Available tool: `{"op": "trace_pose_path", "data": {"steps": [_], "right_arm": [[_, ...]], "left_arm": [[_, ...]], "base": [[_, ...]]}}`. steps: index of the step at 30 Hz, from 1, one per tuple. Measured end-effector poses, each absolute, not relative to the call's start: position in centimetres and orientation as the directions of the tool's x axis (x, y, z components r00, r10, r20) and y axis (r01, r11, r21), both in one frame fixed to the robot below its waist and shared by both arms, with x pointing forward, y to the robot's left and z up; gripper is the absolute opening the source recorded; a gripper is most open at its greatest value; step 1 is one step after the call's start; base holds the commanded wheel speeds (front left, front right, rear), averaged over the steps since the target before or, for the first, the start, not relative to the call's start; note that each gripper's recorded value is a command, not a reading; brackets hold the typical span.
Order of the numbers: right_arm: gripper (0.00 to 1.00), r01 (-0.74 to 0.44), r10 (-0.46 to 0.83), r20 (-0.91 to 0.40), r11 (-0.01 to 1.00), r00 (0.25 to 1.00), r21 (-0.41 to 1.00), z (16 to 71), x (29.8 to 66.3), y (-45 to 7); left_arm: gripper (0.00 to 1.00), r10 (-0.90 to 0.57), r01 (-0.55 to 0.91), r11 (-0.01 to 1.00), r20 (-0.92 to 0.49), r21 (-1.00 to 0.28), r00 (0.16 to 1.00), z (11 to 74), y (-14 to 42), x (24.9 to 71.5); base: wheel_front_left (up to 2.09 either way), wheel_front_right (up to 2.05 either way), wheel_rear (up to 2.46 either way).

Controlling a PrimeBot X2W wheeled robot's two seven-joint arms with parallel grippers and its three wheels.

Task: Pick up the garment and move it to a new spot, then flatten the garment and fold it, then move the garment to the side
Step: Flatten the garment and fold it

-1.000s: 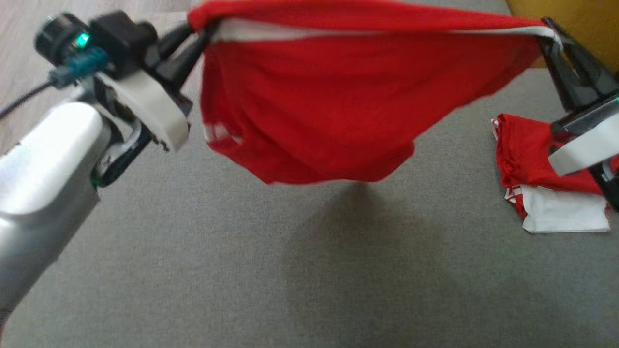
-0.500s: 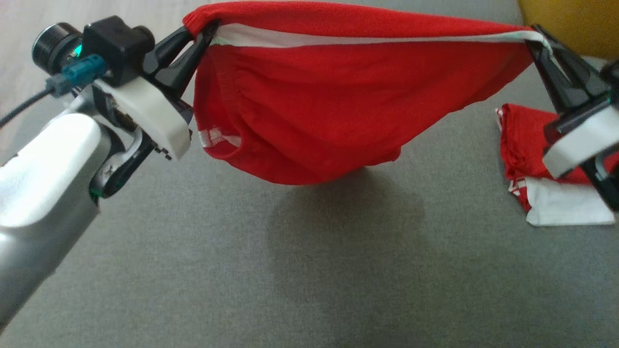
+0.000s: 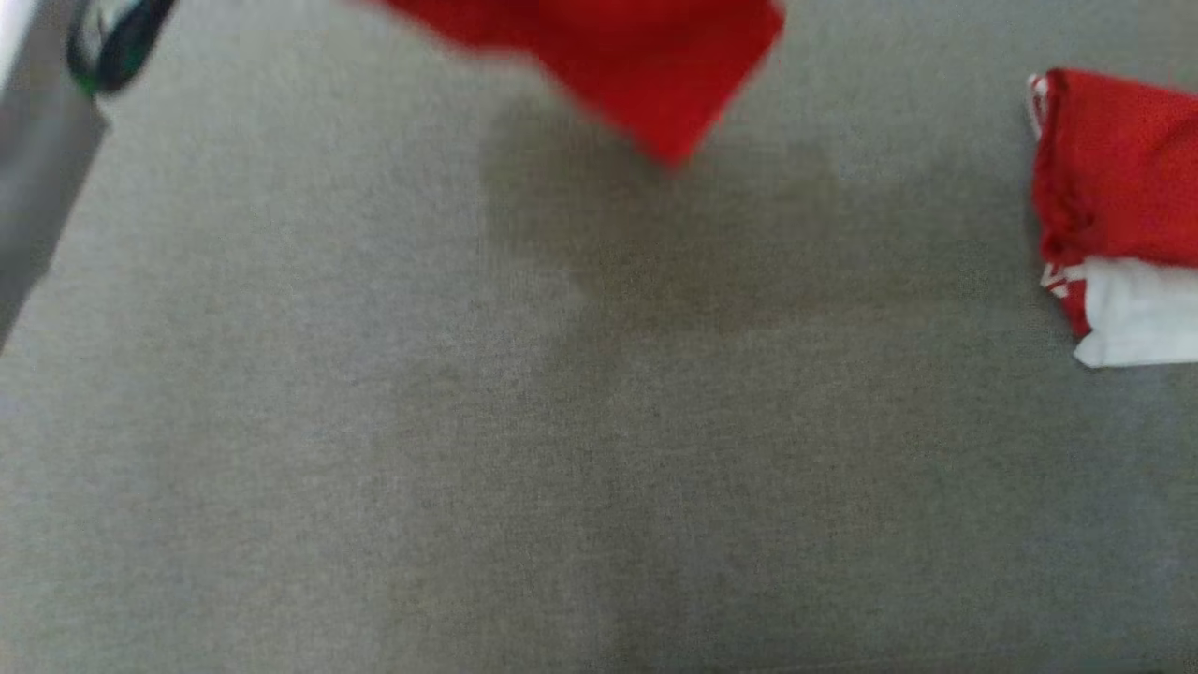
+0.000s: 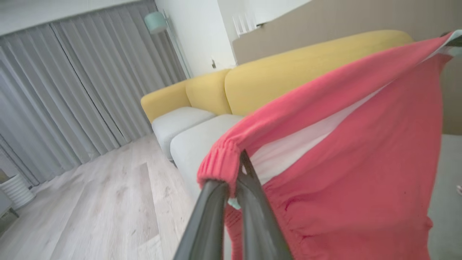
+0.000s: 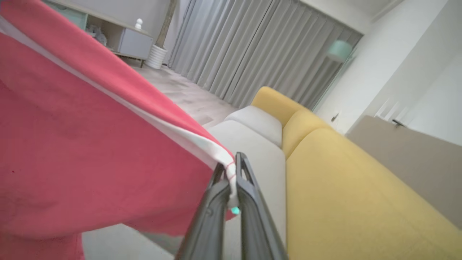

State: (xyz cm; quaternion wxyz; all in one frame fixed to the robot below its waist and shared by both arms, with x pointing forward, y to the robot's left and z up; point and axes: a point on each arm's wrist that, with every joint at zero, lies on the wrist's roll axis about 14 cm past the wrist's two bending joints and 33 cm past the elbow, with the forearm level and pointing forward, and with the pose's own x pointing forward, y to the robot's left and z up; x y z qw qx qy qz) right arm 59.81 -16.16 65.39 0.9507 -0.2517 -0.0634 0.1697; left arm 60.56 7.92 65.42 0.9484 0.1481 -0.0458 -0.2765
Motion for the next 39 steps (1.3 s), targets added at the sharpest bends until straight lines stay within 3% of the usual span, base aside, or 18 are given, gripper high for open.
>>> {"op": "trace_pose_path", "data": {"steps": [5, 12, 16, 22, 31, 39], "right_arm": [[0.00, -0.230, 0.308, 0.092, 0.851, 0.947, -0.473, 65.0, 63.9, -17.0], [0.00, -0.284, 0.285, -0.068, 0.847, 0.956, -0.450, 56.6, 64.5, -17.2], [0.00, -0.375, 0.275, -0.275, 0.815, 0.921, -0.441, 49.0, 61.0, -17.5], [0.00, -0.471, 0.249, -0.488, 0.781, 0.837, -0.410, 43.1, 55.7, -18.7], [0.00, -0.529, 0.248, -0.599, 0.771, 0.762, -0.355, 42.9, 49.9, -20.4], [0.00, -0.573, 0.265, -0.675, 0.770, 0.688, -0.281, 43.6, 43.5, -21.5]], "left_arm": [[0.00, -0.516, 0.466, 0.840, 0.147, 0.278, 0.844, 65.9, 7.4, 63.8], [0.00, -0.539, 0.519, 0.832, 0.062, 0.199, 0.840, 59.4, 6.5, 63.6], [0.00, -0.586, 0.600, 0.777, -0.130, 0.188, 0.800, 51.4, 5.6, 59.5], [0.00, -0.676, 0.739, 0.661, -0.325, 0.130, 0.662, 44.8, 4.2, 51.6], [0.00, -0.711, 0.785, 0.594, -0.341, 0.176, 0.615, 45.9, 4.6, 46.6], [0.00, -0.740, 0.817, 0.559, -0.358, 0.142, 0.569, 45.8, 3.8, 41.2]], "base": [[0.00, 0.00, 0.00], [0.00, 0.00, 0.00], [0.00, 0.00, 0.00], [0.00, 0.00, 0.00], [0.00, 0.00, 0.00], [0.00, 0.00, 0.00]]}}
